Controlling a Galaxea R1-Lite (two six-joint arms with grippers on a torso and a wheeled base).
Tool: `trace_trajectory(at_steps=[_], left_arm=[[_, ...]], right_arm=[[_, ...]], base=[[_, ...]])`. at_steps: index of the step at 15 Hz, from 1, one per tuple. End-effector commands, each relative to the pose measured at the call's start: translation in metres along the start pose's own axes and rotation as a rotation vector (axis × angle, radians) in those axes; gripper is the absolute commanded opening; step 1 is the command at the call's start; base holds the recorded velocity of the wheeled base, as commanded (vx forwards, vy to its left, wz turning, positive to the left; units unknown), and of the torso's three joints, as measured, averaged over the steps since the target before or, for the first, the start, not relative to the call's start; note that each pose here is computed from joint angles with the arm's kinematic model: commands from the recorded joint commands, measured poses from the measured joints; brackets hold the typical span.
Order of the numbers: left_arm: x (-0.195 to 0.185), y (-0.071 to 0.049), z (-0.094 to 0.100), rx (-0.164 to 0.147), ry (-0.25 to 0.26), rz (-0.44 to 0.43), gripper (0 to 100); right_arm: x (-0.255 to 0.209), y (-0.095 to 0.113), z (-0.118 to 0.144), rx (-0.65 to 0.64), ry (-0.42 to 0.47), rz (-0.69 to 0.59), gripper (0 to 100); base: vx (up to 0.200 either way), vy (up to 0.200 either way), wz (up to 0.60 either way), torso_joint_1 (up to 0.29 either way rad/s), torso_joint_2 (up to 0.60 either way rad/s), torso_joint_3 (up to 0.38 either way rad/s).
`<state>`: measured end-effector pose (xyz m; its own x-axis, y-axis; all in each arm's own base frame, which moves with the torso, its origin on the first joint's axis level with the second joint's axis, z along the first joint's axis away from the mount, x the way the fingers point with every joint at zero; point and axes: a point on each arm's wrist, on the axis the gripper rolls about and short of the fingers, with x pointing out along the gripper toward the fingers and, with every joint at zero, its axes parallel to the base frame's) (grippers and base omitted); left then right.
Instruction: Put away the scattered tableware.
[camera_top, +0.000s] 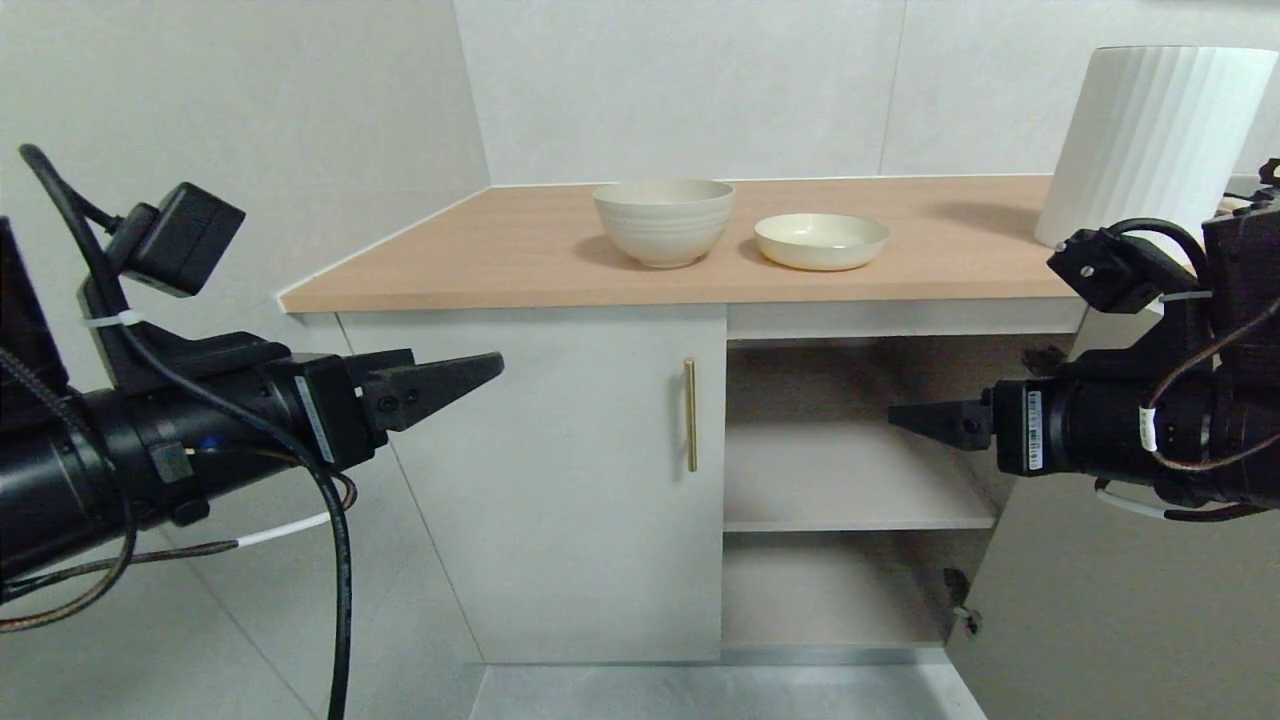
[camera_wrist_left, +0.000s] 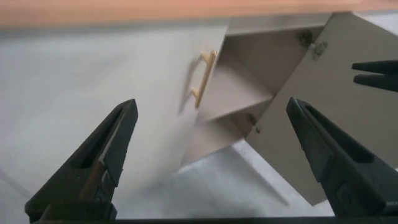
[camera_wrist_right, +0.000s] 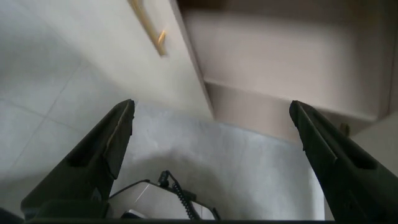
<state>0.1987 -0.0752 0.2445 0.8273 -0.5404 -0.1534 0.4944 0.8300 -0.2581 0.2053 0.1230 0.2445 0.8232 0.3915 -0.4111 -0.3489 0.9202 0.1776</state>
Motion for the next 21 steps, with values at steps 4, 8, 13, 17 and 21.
trace_trajectory(at_steps=[4,8,13,17,21], left_arm=[[0.001,0.001,-0.001,-0.003,0.004,0.0,100],[0.001,0.001,-0.001,-0.003,0.003,-0.002,100],[0.005,0.002,-0.003,-0.007,0.018,-0.002,100],[0.012,0.005,-0.007,-0.012,0.04,0.005,100],[0.018,0.007,-0.011,-0.018,0.061,0.01,100]], right_arm=[[-0.001,0.0,-0.001,-0.003,0.001,0.001,100],[-0.001,0.0,-0.001,-0.004,0.002,0.0,100],[0.001,0.0,-0.002,-0.004,0.008,-0.001,100],[0.003,-0.001,-0.003,-0.004,0.014,-0.004,100],[0.004,-0.001,-0.003,-0.004,0.018,-0.005,100]], base=[[0.2,0.0,0.0,0.0,0.0,0.001],[0.0,0.0,0.0,0.0,0.0,0.0],[0.0,0.0,0.0,0.035,-0.14,-0.098],[0.0,0.0,0.0,0.132,-0.38,-0.288],[0.0,0.0,0.0,0.172,-0.49,-0.288]])
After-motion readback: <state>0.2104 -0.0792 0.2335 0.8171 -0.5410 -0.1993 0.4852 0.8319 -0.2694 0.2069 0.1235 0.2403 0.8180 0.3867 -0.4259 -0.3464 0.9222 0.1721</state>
